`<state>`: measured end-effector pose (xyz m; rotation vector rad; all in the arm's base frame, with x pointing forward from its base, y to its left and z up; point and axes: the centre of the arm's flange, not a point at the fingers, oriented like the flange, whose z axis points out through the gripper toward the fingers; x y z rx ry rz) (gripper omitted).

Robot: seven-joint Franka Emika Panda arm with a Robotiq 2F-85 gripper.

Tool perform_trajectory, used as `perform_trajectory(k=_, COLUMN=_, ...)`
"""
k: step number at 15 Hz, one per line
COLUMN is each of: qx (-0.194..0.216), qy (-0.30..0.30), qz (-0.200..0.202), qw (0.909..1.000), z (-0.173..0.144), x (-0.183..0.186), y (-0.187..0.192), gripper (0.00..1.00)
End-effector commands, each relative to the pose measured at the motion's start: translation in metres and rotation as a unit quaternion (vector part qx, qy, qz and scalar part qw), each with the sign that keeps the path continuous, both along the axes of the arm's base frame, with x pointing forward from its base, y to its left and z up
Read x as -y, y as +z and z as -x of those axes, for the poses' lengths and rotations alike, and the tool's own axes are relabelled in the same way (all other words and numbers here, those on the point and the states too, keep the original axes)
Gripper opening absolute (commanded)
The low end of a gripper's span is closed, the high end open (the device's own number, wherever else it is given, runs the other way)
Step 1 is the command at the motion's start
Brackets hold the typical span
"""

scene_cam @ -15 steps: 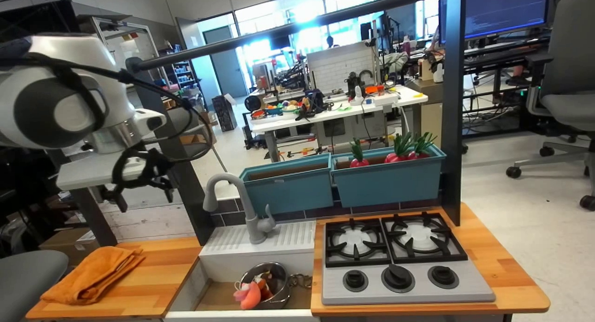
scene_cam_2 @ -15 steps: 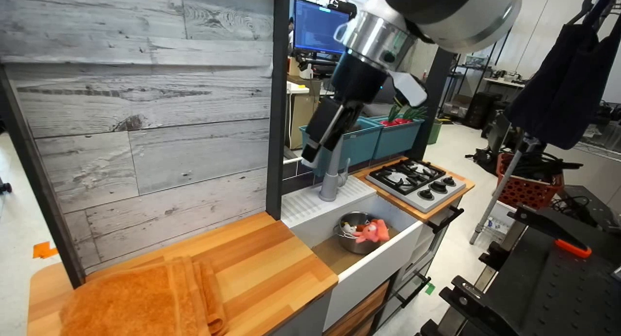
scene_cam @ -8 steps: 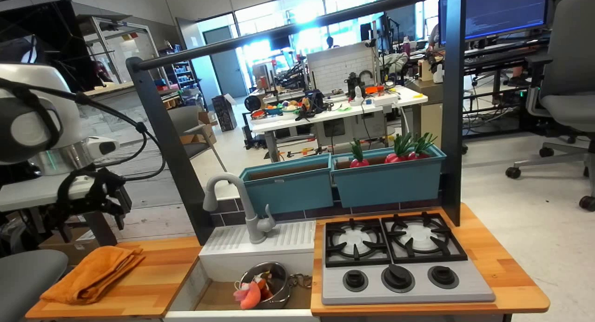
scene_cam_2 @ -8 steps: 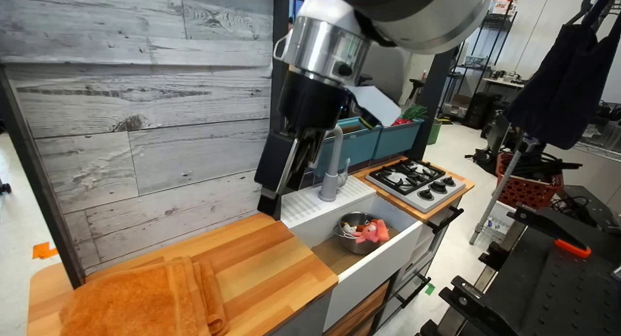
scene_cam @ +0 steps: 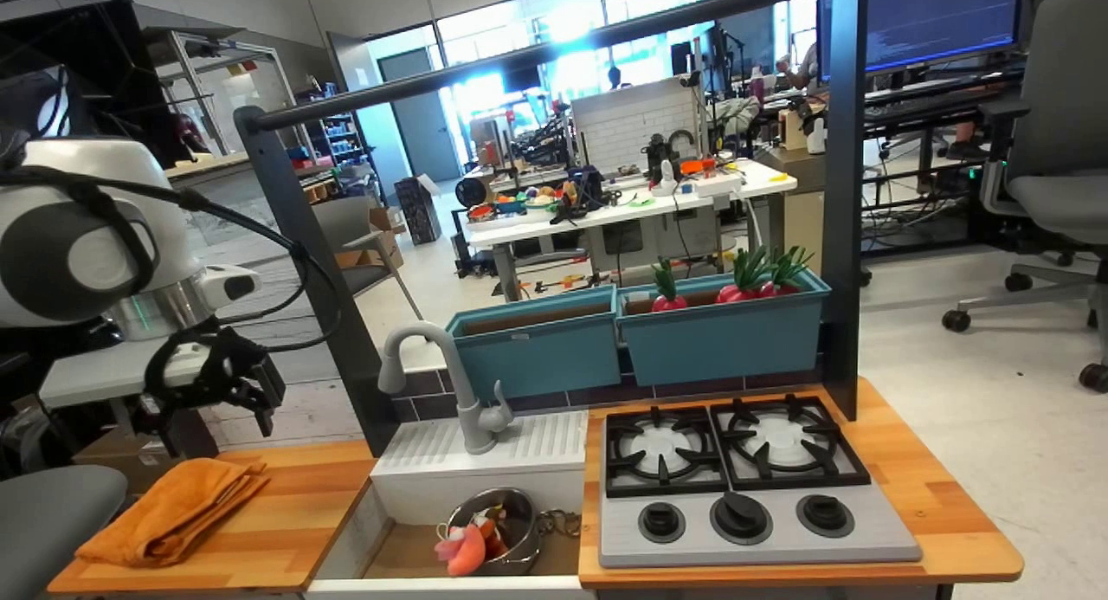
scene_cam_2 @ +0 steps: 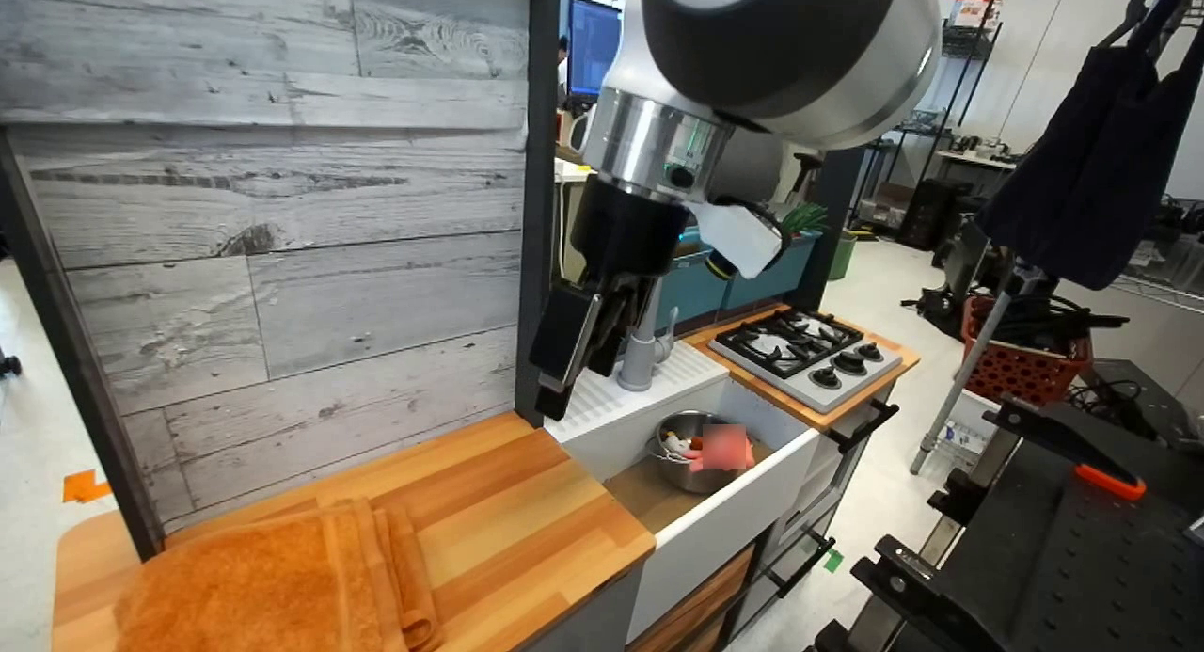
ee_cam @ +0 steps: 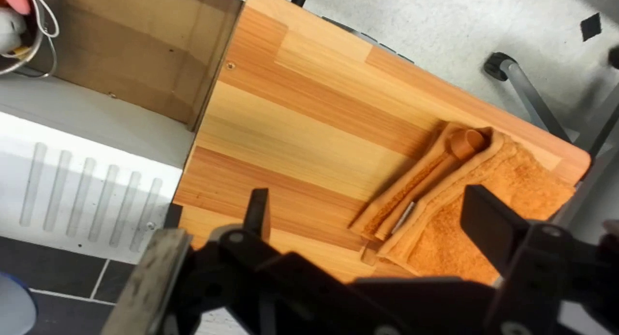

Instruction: Put the three plush toys inside the silver pot in the sink, wipe the left side of the counter with the orange towel

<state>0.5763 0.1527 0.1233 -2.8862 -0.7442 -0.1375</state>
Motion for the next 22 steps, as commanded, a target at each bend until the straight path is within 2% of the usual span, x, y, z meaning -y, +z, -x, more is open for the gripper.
perform_trajectory(k=1, qx=0.003, qy=-0.005, qz=0.041, qw=0.9992, z=-0.016, x=-0.033, y=-0.024, gripper=1.00)
perform_trajectory(k=6, qx=0.010, qy=0.022, qz=0.084, qw=0.9962, z=-0.037, x=-0.136, y=-0.036, gripper=1.00)
perform_trajectory(k=10, qx=-0.015, qy=0.040, qz=0.084, qw=0.9956, z=-0.055, x=-0.207, y=-0.065, gripper=1.00)
perform_trajectory(k=12, qx=-0.027, qy=0.037, qz=0.090, qw=0.9949, z=-0.063, x=-0.215, y=-0.090, gripper=1.00)
perform_trajectory(k=13, qx=-0.016, qy=0.043, qz=0.082, qw=0.9955, z=-0.019, x=-0.195, y=-0.057, gripper=1.00)
perform_trajectory(k=16, qx=-0.023, qy=0.038, qz=0.085, qw=0.9954, z=-0.028, x=-0.195, y=-0.085, gripper=1.00)
perform_trajectory(k=19, qx=-0.024, qy=0.031, qz=0.071, qw=0.9967, z=-0.024, x=-0.185, y=-0.087, gripper=1.00)
perform_trajectory(k=22, qx=-0.022, qy=0.027, qz=0.069, qw=0.9970, z=-0.026, x=-0.190, y=-0.099, gripper=1.00)
